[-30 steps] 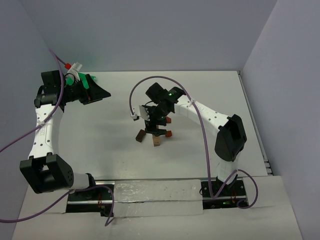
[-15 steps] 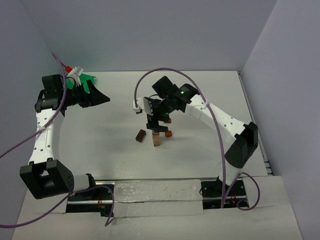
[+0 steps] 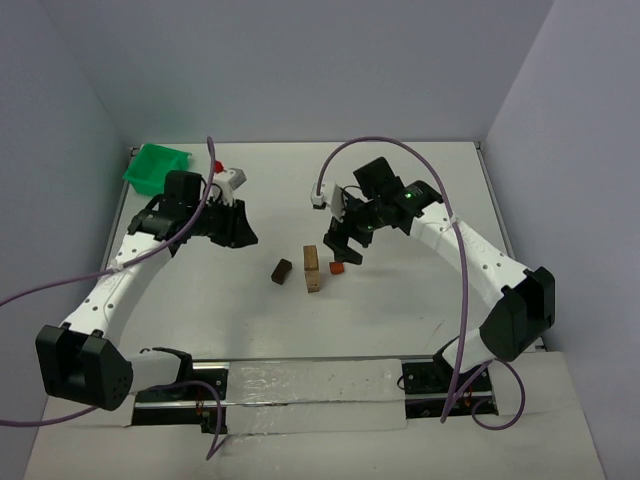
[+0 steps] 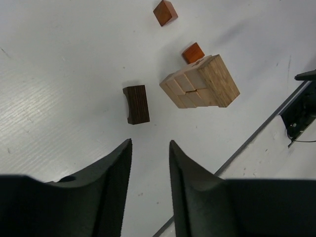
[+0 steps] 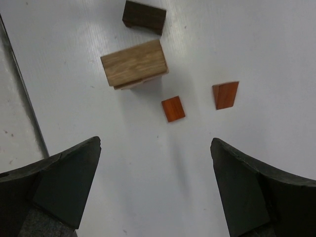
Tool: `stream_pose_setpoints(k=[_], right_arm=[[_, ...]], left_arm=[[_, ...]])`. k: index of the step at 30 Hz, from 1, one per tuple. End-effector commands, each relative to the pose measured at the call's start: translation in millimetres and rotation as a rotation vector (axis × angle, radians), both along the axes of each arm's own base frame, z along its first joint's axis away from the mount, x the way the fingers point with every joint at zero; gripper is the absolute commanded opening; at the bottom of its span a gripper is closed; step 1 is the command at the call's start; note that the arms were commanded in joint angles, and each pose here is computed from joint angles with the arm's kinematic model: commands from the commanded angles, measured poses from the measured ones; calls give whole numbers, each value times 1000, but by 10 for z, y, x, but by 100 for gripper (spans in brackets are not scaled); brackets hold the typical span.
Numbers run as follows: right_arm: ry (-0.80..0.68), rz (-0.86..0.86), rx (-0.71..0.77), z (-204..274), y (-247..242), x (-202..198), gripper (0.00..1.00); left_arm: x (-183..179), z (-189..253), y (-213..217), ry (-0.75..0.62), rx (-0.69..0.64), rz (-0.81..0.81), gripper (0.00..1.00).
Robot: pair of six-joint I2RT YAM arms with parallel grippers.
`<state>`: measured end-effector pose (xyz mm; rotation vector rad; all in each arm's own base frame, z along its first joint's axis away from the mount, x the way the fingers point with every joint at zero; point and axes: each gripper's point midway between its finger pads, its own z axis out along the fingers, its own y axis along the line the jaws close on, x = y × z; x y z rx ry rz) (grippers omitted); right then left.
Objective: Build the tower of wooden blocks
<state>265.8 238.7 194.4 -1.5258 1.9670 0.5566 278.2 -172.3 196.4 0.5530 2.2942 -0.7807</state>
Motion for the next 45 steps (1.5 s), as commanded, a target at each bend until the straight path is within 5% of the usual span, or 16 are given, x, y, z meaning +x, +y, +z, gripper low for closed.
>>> stream_pose_setpoints(k=[1,6,13,18,32,45], right_arm=[[-41,-123,62,46,-46,103,99],[-35,-230,39,-184,-163,183,99],[-23,-281,47,-399,-296,133,98],[-30,-344,40,-542,-405,202,95],[-94,0,71,-882,-244,497,80],[-159,236,-21,-1134,-311,503,78]], left_arm=[[104,-65,-84,-62,71,-4,39],[61,-171,-275,-26,98,-66,42],[69,-336,-291,-36,127,-136,68],[109,-406,-287,-24,141,-128,69],[83,-213,-311,-32,21,-158,72],[171,-147,-235,-26,-39,-159,72]])
